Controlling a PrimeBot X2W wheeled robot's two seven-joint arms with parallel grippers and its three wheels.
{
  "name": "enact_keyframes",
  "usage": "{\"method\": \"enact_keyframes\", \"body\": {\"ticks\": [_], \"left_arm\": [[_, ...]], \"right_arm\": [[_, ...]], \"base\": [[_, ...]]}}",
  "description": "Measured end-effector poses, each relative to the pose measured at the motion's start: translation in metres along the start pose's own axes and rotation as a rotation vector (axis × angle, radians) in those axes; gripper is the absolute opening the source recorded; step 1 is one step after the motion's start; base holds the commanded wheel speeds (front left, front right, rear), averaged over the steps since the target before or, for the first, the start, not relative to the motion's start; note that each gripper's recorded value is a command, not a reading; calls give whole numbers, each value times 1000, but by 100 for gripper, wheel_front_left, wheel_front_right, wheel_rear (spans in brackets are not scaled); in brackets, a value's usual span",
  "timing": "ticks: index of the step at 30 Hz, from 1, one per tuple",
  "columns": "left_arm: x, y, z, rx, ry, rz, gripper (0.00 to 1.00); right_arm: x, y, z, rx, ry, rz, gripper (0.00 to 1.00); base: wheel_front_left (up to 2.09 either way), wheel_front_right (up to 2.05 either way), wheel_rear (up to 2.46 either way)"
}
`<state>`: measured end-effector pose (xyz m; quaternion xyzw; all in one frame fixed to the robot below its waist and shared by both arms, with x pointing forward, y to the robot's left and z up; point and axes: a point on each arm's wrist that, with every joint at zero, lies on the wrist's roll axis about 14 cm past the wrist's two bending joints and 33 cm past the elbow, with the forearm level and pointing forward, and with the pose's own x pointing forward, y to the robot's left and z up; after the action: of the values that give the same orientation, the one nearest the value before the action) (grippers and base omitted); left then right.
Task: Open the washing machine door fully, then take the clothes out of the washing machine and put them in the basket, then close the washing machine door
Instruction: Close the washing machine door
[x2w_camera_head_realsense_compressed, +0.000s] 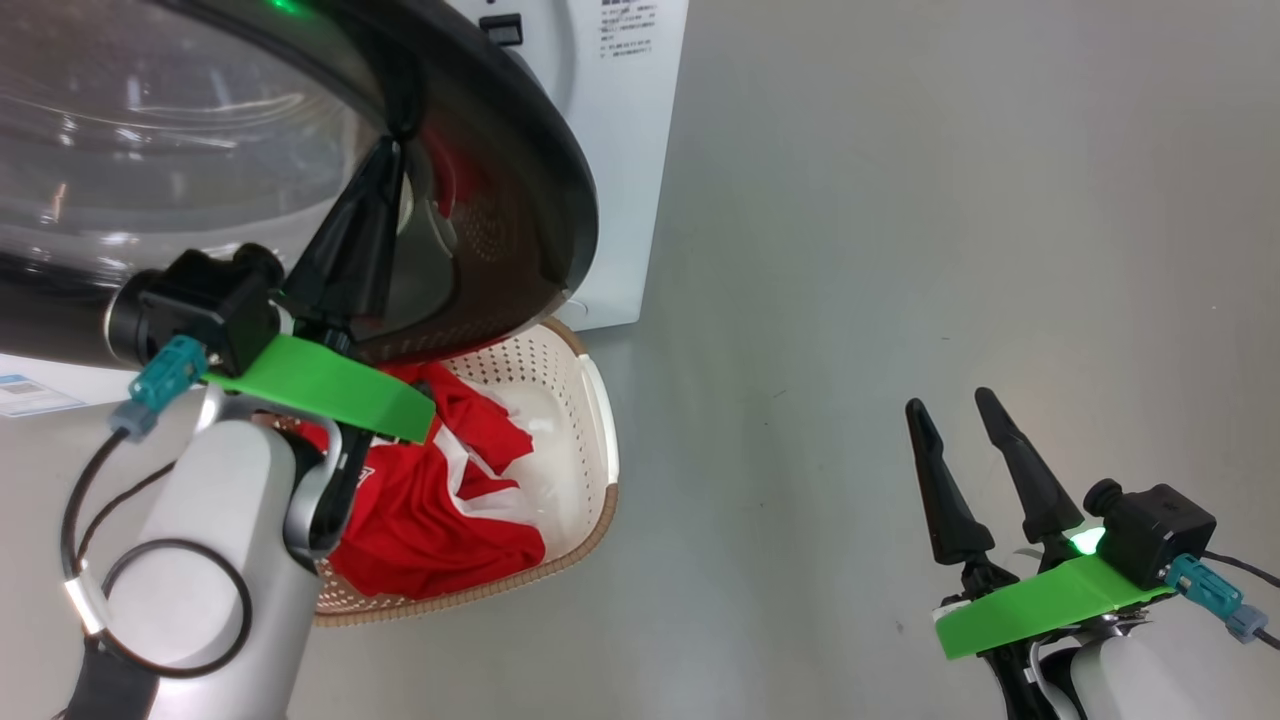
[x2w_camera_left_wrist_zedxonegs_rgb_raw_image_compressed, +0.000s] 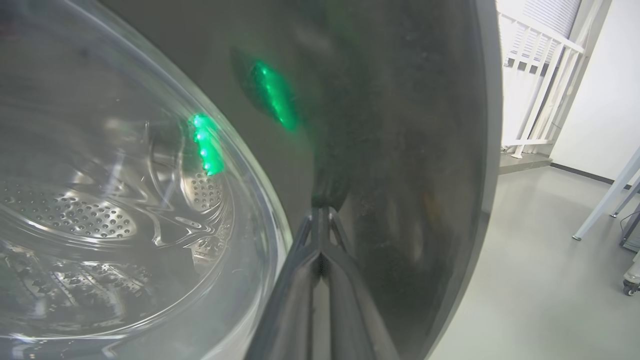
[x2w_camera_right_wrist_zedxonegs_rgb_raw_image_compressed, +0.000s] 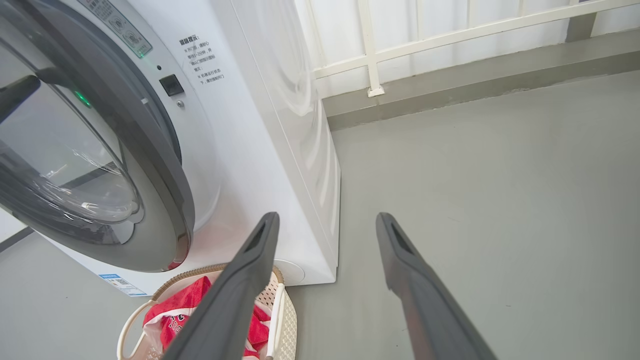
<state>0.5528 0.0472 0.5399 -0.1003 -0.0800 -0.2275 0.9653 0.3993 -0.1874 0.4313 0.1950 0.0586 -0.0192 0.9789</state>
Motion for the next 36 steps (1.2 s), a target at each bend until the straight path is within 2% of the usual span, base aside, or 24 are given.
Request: {"method": "enact_keyframes", "body": {"ticks": [9,22,25,28,36], "left_arm": [[-14,11,-6,-4,27,43,0],[-114,53,-32,-40,137,264,1],[-147,64,-33,-49,153,341,7],[-166,68,-32,-49,158,380,17],[-206,74,-24,-32,158,451,36]], "right_arm": [[1,-1,5,2,-15,-3,100],[-3,21,0,-12,0,65,100],[-5,25,-2,-17,6,82,100],[-9,28,-4,-18,15,94,100],[-21,32,-5,-29,23,114,100]], "base": [[0,0,0],[0,0,0],[0,0,0],[0,0,0],[0,0,0]]}}
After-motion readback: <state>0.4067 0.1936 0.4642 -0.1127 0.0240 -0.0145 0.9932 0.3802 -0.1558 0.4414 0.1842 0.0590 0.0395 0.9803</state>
